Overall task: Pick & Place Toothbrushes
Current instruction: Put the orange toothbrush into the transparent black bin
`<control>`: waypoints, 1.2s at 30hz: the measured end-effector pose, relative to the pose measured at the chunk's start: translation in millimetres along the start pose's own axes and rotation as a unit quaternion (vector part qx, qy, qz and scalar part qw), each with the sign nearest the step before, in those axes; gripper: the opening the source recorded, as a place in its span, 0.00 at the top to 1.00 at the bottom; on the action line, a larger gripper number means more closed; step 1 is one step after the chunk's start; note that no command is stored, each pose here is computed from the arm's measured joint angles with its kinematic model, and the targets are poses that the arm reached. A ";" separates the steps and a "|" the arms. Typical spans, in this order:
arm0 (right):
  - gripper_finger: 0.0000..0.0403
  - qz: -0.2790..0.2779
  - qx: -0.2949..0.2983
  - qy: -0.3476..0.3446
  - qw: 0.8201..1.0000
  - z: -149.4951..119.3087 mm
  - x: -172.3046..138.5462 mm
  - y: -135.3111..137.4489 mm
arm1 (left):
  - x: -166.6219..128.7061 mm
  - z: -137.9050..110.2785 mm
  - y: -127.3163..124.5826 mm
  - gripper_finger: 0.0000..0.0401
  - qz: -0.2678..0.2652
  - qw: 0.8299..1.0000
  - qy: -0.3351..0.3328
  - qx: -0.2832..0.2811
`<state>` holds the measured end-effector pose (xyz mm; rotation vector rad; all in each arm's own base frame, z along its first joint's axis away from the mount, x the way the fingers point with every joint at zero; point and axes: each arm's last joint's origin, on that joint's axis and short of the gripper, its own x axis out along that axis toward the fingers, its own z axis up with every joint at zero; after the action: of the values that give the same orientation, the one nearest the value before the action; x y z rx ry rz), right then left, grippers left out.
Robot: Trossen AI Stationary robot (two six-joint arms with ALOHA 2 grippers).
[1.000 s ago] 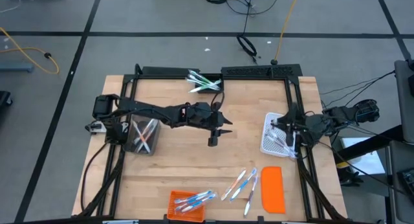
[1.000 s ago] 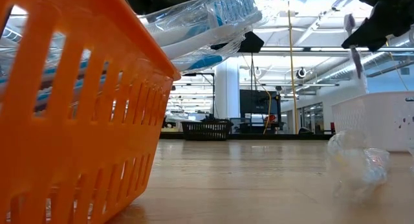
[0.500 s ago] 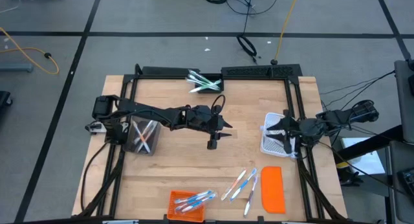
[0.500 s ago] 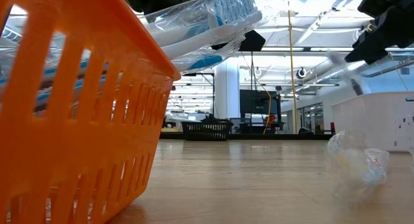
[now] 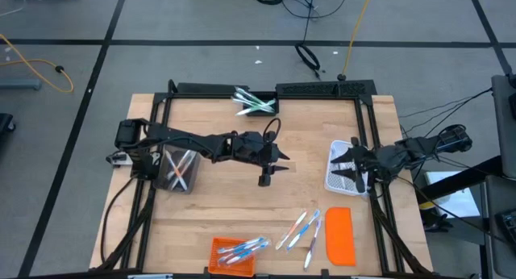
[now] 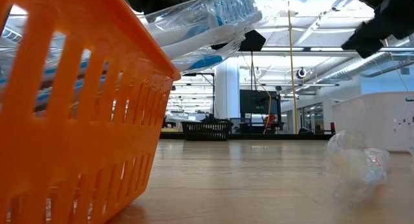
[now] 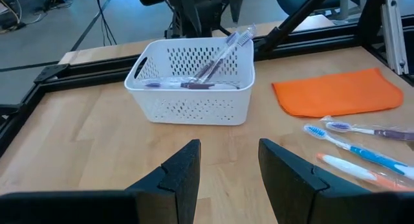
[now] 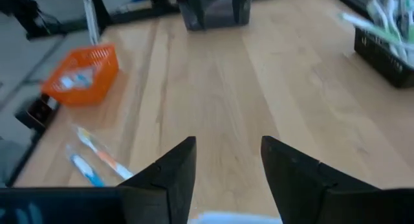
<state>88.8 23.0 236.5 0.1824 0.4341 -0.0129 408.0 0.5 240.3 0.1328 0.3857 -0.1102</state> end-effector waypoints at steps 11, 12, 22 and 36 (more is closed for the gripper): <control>0.59 0.006 -0.016 -0.018 1.000 6.3 5.2 3.8 | 2.7 3.9 -39.4 0.61 -0.101 0.995 -0.010 -0.013; 0.59 0.005 -0.018 -0.015 1.000 6.2 6.5 4.1 | 3.5 3.7 -44.7 0.61 -0.107 0.994 -0.009 -0.013; 0.59 0.054 -0.035 0.021 0.998 10.7 35.8 18.2 | 7.4 -3.9 -76.8 0.61 -0.064 0.998 0.027 0.002; 0.59 0.119 -0.039 0.158 0.979 -17.1 102.9 51.1 | 7.9 -4.7 -72.9 0.61 -0.038 0.999 0.032 -0.004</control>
<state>177.7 79.1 186.9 0.1581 0.7270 0.2709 403.9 -71.2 225.1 0.1141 0.4549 -0.1789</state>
